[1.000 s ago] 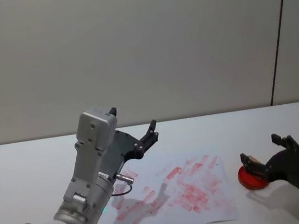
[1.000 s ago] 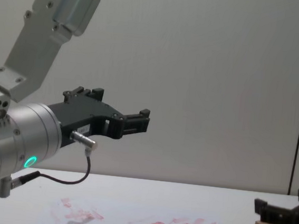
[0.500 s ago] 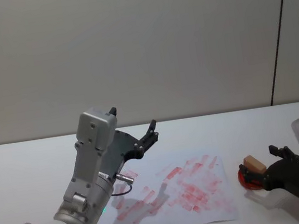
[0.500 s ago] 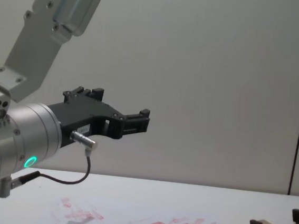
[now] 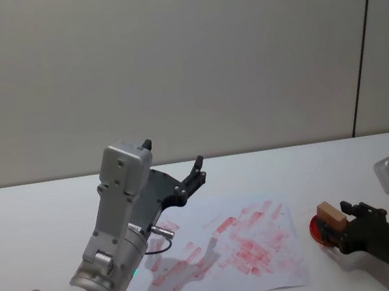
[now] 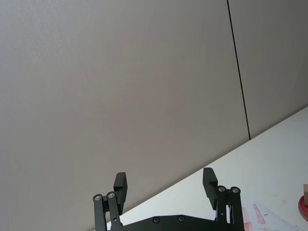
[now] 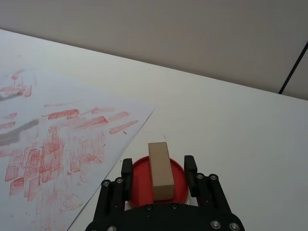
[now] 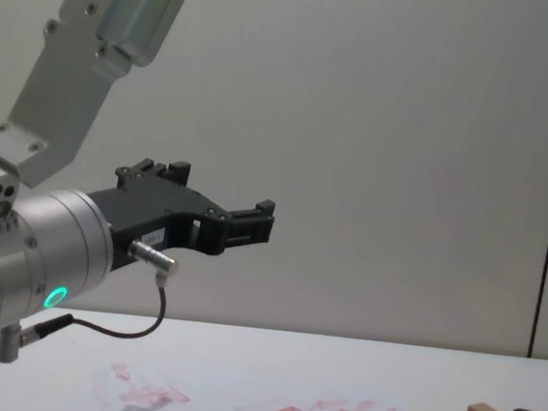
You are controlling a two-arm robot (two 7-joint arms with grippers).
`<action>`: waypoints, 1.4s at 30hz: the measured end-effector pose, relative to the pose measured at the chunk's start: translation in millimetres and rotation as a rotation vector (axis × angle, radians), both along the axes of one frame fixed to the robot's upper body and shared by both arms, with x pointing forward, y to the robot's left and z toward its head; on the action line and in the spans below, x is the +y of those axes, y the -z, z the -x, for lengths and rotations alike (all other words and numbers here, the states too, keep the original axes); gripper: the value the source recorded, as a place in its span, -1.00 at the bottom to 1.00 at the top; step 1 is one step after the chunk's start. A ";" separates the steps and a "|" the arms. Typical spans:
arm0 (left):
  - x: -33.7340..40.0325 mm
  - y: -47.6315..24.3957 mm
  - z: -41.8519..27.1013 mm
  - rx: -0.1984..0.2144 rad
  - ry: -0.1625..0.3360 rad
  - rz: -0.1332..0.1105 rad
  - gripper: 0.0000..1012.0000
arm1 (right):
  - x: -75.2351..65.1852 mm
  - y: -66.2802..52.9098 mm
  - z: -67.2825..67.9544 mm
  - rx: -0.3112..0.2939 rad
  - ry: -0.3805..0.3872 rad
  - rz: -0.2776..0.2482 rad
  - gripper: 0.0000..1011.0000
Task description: Use the one hand to pick up the stamp and affix it onto the A4 paper.
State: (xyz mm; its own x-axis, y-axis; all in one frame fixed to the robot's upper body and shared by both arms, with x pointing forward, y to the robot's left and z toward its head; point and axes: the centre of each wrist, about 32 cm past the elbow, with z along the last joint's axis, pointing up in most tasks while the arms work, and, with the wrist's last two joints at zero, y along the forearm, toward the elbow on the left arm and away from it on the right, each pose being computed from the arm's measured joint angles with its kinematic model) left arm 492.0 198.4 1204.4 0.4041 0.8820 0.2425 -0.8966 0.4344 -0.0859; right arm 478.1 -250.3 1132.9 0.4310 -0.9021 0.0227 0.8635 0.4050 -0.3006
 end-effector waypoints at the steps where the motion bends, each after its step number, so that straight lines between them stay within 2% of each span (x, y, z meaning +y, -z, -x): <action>1: 0.0 0.0 0.0 0.000 0.000 0.000 0.98 | 0.1 0.2 -0.2 0.003 0.000 -0.001 0.25; 4: 0.0 0.0 0.0 0.000 0.000 0.000 0.98 | 0.5 1.0 -1.2 0.009 0.000 -0.005 0.11; 10: 0.0 0.0 0.0 0.000 0.000 0.000 0.98 | 1.4 1.5 -3.2 0.015 0.003 -0.014 -0.31; 11: 0.0 0.0 0.0 0.000 0.000 0.000 0.98 | 1.6 1.4 -3.7 0.014 0.003 -0.016 -0.31; 12: 0.0 0.0 0.0 0.000 0.000 0.000 0.98 | 1.7 1.3 -4.1 0.014 0.004 -0.018 -0.43; 14: 0.0 0.0 0.0 0.000 0.000 0.000 0.98 | 2.1 0.9 -5.0 0.009 0.005 -0.021 -0.55; 22: 0.0 0.0 0.0 0.000 0.000 0.000 0.98 | 3.0 -2.5 -7.7 -0.028 0.008 -0.031 -0.57; 30: 0.0 0.0 0.0 0.000 0.000 0.000 0.98 | 7.3 -12.8 -9.6 -0.078 -0.019 -0.047 -0.57; 35: 0.0 0.0 0.0 0.000 0.000 0.000 0.98 | 14.5 -19.4 -10.6 -0.099 -0.060 -0.058 -0.57; 42: 0.0 0.0 0.0 0.000 0.000 0.000 0.98 | 25.8 -22.2 -11.5 -0.102 -0.106 -0.060 -0.57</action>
